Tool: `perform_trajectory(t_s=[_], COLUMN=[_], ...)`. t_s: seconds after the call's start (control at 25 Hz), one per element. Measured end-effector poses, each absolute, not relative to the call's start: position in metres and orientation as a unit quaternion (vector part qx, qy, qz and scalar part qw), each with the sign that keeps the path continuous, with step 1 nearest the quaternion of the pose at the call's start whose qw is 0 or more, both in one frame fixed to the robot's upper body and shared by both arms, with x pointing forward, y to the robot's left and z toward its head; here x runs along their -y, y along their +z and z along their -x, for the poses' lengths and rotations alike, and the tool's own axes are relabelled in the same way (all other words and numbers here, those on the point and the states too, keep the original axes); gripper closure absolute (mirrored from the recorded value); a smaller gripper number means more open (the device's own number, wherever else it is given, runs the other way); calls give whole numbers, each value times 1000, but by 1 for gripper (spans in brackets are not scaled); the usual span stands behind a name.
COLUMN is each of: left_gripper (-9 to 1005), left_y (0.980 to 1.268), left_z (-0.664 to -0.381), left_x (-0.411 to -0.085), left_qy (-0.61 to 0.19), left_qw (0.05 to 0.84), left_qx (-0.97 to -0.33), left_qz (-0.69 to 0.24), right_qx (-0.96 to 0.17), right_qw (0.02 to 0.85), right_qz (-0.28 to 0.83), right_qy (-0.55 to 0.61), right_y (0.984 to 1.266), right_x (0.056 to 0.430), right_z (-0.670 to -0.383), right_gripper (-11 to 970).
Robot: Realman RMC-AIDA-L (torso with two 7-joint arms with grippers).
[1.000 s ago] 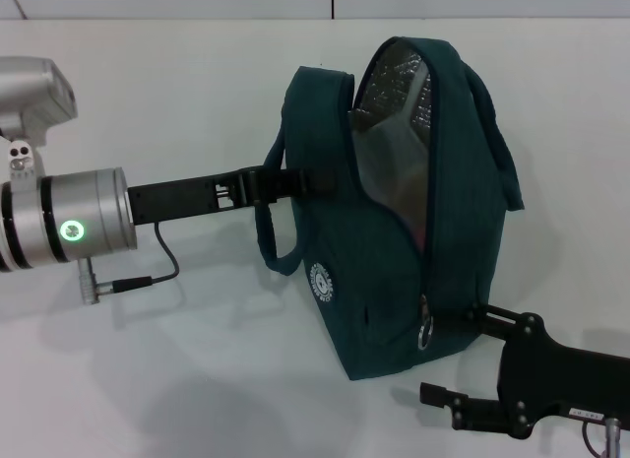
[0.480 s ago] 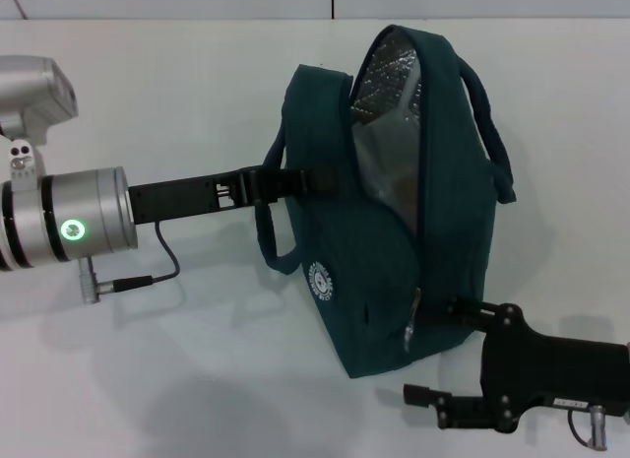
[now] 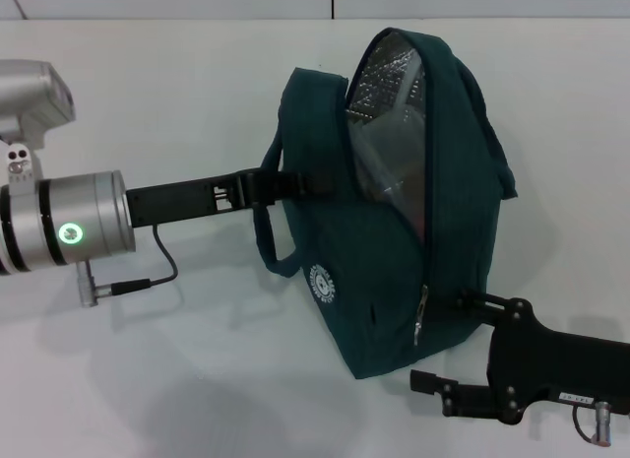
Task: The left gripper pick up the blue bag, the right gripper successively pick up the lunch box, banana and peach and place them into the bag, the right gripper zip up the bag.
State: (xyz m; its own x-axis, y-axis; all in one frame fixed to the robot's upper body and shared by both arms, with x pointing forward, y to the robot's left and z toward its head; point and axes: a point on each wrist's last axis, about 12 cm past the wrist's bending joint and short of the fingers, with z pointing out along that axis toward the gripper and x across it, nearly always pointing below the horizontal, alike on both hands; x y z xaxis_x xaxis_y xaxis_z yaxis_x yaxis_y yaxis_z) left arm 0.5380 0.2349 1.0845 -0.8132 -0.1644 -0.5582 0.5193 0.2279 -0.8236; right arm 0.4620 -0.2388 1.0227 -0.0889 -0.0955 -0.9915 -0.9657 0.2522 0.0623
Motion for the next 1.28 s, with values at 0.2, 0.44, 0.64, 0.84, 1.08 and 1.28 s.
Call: perform_trajectory(t_s=[0.2, 0.44, 0.64, 0.84, 1.08, 1.28], left_gripper=[957, 957, 958, 959, 959, 958], left_y=[1085, 1086, 1084, 1085, 1085, 1085], left_z=[-538, -539, -538, -538, -538, -539], left_x=[-234, -234, -235, -235, -236, -236], left_qy=[-609, -610, -609, -609, -609, -609], left_qw=[281, 281, 280, 280, 281, 283], left_qx=[-731, -731, -732, -732, -732, -732], left_qz=[-122, -124, -121, -121, -121, -120], right_qx=[-605, -596, -602, -607, -612, -617], right_qw=[511, 480, 496, 503, 504, 502], right_qz=[440, 466, 447, 436, 427, 425], right_qy=[423, 443, 438, 434, 435, 431], right_y=[1022, 1024, 1024, 1023, 1022, 1020], right_x=[239, 230, 233, 236, 237, 238], right_z=[-463, -464, -464, -462, -461, -460], right_gripper=[185, 187, 188, 189, 191, 218])
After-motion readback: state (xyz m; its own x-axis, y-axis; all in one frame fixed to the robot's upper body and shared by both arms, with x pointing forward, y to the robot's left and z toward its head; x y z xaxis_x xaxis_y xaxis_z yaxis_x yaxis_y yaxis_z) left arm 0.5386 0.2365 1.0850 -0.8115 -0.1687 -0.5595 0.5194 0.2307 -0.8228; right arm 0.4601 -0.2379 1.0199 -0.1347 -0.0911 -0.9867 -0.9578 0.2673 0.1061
